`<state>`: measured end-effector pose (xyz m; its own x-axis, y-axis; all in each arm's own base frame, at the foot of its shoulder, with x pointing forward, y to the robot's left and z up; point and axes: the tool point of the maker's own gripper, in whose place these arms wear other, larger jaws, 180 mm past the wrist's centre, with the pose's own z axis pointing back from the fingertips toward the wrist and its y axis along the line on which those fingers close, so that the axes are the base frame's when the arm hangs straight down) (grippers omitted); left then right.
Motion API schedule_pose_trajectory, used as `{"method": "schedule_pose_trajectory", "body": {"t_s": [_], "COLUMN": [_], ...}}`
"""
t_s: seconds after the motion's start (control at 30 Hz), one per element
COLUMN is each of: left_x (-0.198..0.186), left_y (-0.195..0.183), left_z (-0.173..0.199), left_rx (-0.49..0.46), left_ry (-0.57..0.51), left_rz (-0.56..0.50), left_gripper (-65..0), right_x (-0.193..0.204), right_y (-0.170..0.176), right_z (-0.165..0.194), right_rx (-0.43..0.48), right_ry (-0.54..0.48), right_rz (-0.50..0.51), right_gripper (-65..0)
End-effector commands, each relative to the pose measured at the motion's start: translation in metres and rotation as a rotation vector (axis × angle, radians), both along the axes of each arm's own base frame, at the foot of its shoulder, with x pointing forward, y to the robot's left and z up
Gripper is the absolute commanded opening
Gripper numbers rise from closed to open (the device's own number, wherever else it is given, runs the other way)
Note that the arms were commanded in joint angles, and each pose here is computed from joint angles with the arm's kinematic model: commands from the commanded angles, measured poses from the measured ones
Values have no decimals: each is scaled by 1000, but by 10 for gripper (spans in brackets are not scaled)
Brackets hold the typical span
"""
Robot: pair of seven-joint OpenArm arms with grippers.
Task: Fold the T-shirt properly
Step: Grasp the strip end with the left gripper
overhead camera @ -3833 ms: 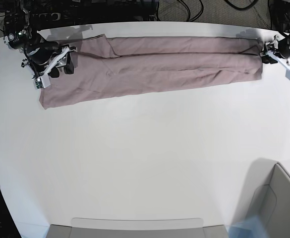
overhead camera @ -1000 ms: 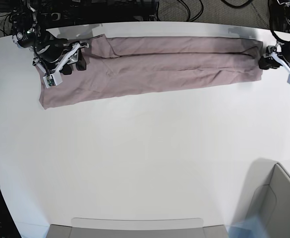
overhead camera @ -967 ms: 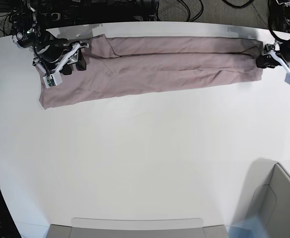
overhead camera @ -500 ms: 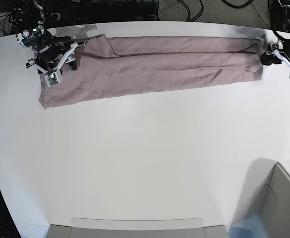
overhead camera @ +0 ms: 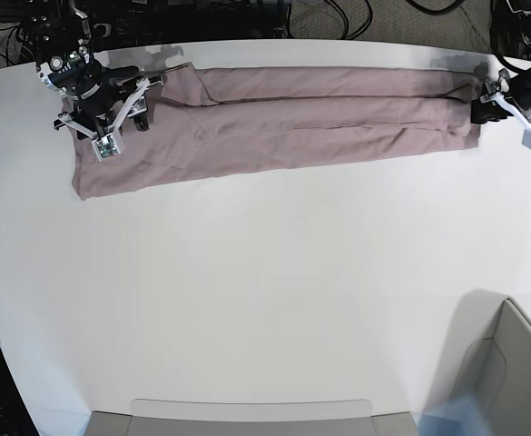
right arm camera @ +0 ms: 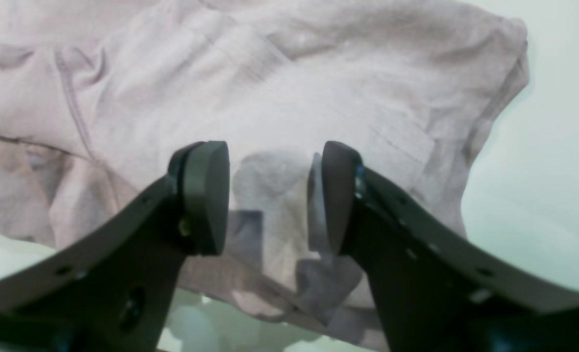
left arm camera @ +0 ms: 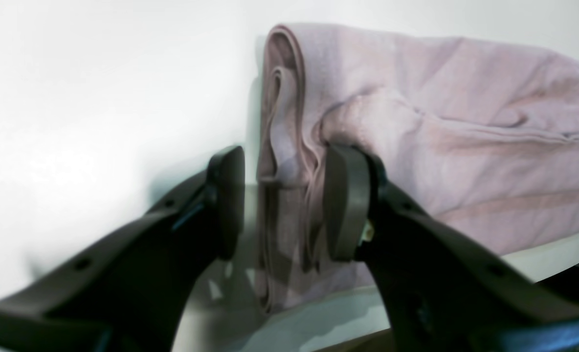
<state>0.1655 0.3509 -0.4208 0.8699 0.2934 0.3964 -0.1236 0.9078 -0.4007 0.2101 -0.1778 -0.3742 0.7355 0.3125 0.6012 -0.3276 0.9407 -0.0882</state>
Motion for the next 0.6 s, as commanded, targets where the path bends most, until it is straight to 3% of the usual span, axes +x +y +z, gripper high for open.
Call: {"method": "schedule_pose_trajectory", "body": {"t_s": [0.0,0.23,0.33,0.5,0.57], "left_x": [-7,-12,-12,-5,0], "left_y": [4,-28,-32,-31,-30], "left_z": [-3,-20,-22,-20,-19], "left_rx": [25,-20,-30,-27,-24], "left_ry": [46,82,81,68,58], "left_rz": [-18,-89,-85,-83,-83], "left_gripper": [-383,-401,-465,-650,-650], "right_x": [9,10,10,10,10], "right_y": [-2,-1,-2,-2,-2], "right_z": [11,12,12,12,12], "right_rx": [-4,-2,-5,-8,-8], "right_ry": [-44,-49,-49,-51,-51], "right_rz": [7,7,8,9,9], "right_gripper": [-346,-346,-346,-346,-346]}}
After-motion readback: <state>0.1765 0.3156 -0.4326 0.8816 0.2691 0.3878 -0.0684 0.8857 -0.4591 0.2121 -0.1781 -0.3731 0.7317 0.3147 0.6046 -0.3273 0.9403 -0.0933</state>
